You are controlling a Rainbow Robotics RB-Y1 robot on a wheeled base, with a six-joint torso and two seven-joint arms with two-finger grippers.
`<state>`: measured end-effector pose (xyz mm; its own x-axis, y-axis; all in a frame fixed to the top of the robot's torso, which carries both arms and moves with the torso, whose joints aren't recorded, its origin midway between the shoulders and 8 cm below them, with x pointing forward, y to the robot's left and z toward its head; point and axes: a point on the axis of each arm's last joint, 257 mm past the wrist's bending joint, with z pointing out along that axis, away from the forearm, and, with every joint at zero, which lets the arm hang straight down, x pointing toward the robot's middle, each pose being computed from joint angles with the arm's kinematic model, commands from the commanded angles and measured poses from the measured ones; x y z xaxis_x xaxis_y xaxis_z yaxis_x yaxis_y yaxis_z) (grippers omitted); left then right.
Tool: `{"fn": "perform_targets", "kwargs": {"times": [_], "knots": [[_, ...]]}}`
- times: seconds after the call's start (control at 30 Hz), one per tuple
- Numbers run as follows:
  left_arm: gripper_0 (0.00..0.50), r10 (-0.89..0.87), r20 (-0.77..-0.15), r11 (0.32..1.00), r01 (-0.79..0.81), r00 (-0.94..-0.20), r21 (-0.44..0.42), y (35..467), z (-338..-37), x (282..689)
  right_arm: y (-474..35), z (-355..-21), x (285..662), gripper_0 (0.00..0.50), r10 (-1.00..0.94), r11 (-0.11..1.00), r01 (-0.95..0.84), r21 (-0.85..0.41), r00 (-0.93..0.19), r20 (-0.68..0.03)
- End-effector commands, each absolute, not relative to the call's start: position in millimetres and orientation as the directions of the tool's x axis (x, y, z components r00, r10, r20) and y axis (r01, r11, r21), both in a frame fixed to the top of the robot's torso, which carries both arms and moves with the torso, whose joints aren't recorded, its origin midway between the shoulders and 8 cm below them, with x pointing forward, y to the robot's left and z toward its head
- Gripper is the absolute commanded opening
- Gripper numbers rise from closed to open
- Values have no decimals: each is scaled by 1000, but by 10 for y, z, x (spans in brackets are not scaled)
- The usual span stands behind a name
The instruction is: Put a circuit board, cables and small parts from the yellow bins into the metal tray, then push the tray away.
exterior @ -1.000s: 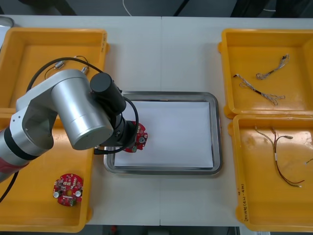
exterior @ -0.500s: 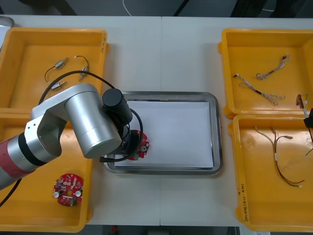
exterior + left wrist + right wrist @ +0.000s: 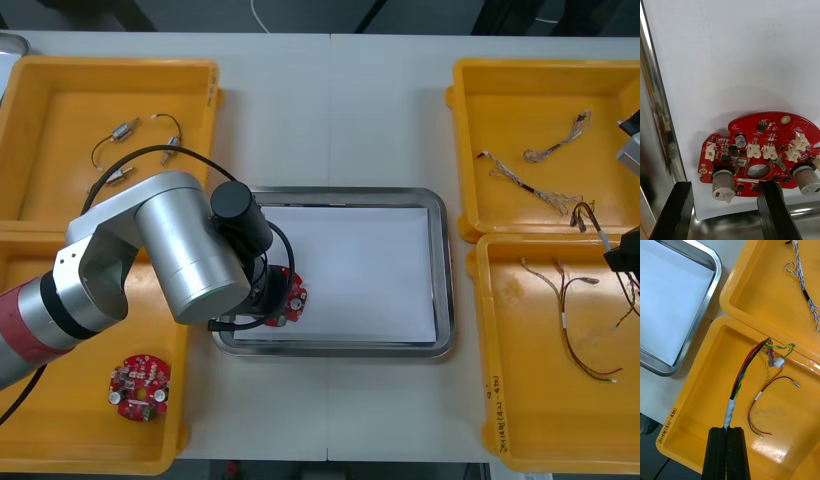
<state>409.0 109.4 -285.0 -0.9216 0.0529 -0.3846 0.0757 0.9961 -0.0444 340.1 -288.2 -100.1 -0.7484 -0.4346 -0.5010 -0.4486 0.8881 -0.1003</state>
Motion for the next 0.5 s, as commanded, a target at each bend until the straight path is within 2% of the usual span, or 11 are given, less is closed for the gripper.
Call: {"fn": "perform_targets", "kwargs": {"times": [0.03,0.5], "knots": [[500,9,-420,993,59,-907,-105,824,-2583,4049,-2923,-893,3401,0,-520,847,-497,-186,-705,-482],[500,-36,-433,994,14,-901,-111,1043,-2060,3988,-2996,-872,3454,0,-540,839,-489,-239,-691,-481]]}}
